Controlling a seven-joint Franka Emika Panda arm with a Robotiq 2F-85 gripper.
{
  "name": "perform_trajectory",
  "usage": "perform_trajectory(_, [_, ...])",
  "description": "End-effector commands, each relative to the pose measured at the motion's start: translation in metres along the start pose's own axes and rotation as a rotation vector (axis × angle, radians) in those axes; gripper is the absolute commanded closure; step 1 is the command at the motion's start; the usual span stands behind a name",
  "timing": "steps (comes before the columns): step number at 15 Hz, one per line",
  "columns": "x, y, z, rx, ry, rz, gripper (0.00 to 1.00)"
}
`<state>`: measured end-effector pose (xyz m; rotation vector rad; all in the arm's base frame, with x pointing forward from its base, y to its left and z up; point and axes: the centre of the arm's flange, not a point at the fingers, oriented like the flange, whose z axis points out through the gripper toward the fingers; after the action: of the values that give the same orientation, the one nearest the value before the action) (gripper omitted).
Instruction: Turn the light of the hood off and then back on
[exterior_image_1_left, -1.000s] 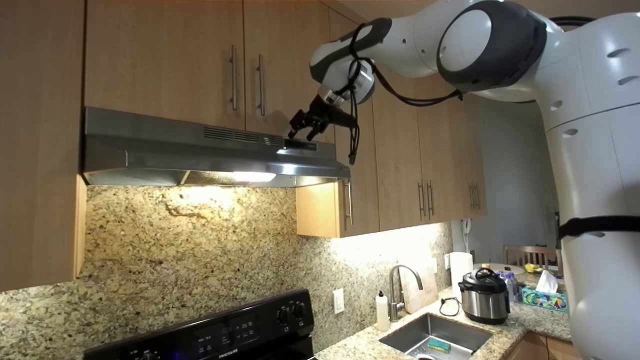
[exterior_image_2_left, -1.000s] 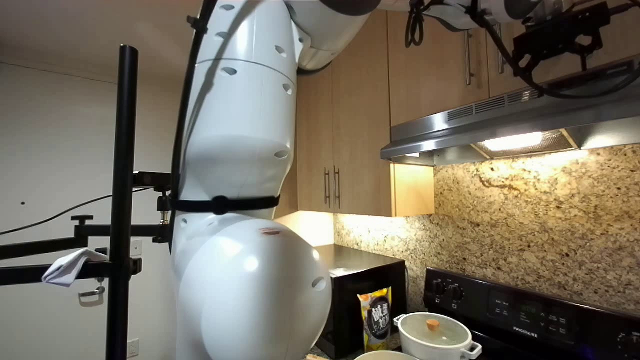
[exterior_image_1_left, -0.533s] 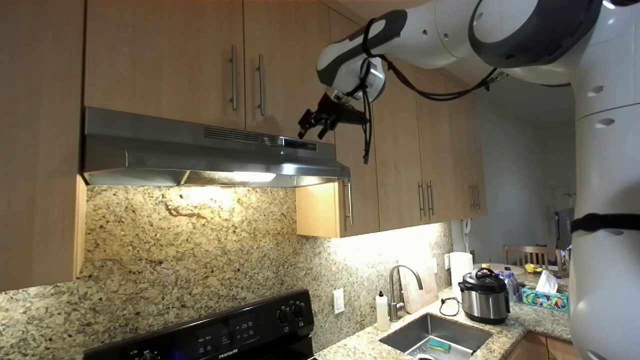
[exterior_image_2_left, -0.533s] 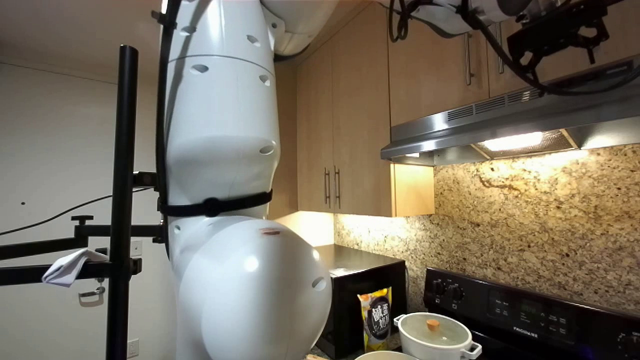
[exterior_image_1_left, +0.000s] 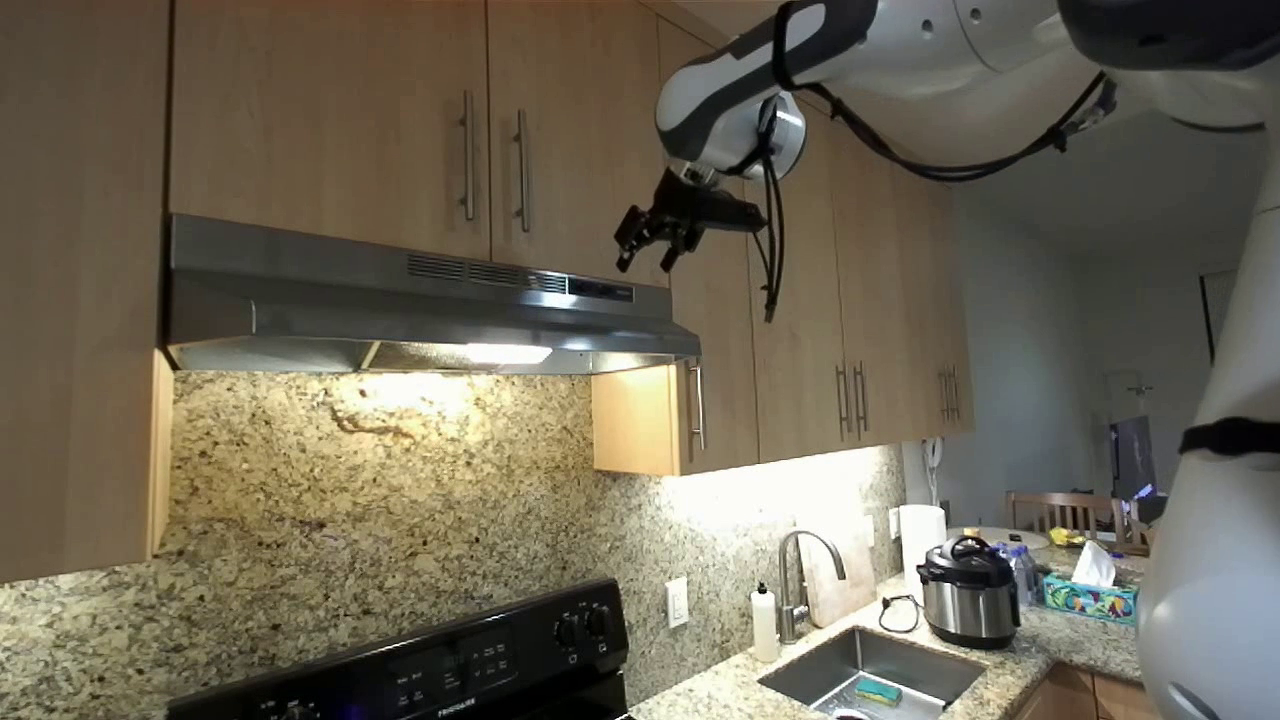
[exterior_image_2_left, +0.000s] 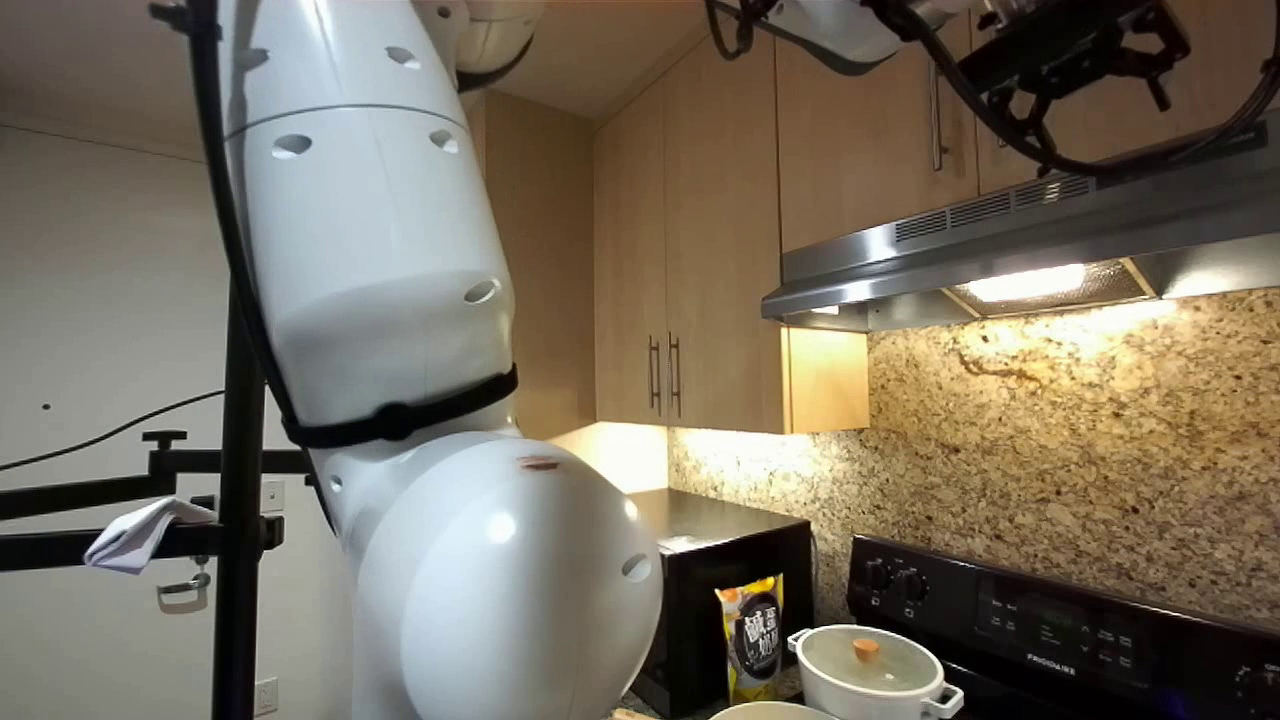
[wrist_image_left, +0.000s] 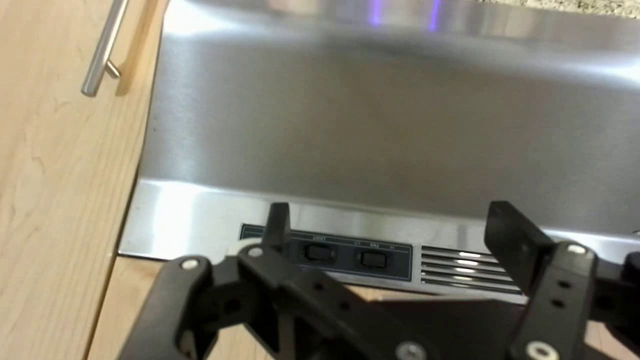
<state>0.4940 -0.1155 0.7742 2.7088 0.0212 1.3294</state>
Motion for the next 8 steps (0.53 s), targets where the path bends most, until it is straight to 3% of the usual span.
perform_trajectory(1, [-0.037, -0.016, -0.025, -0.007, -0.085, 0.052, 0.0])
perform_trajectory(8, [-0.094, -0.045, -0.04, -0.001, -0.282, 0.121, 0.0])
